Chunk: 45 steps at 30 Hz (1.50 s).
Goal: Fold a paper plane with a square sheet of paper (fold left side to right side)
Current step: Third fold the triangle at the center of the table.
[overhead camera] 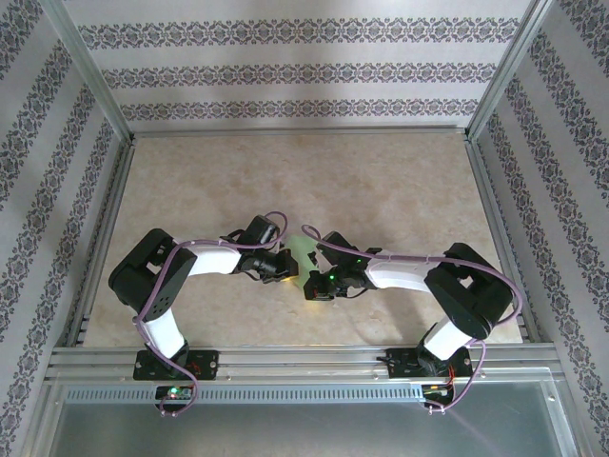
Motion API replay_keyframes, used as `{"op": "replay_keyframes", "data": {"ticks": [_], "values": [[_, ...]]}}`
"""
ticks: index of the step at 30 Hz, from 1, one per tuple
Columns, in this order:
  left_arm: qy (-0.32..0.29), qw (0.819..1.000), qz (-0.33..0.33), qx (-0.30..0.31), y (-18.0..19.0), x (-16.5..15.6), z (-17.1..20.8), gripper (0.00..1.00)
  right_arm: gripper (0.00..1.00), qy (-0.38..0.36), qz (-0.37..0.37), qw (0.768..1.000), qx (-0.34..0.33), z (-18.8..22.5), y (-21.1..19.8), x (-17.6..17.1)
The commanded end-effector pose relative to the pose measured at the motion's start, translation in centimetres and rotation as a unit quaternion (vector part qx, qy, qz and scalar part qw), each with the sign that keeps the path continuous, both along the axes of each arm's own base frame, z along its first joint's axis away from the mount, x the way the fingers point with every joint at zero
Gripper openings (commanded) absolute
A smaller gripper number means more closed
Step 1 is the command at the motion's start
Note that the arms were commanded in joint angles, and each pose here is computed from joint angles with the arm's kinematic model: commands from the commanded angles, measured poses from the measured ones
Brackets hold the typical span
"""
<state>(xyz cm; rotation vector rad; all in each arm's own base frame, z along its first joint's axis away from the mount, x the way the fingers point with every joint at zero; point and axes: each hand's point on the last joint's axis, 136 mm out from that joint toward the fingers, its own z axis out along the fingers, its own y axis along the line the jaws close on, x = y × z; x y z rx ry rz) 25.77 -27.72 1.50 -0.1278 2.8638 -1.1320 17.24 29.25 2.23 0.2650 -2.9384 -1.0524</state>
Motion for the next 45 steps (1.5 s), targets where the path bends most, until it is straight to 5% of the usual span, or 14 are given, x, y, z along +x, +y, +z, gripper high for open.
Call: {"op": "replay_keyframes", "data": {"ticks": [1,34,45], "values": [[0.047,0.995,0.009,0.091,2.8,-2.1,-4.2,0.1,0.0,0.002,-0.006,1.0,-0.015,-0.9,-0.7,0.2],[0.062,0.992,0.011,0.114,3.3,-2.3,-5.0,0.1,0.0,0.046,-0.007,0.999,-0.023,-2.5,-2.3,-2.5],[0.061,0.992,0.014,0.108,3.1,-2.2,-4.8,0.1,0.0,0.015,-0.026,0.999,0.039,2.0,-2.4,-1.9]]}}
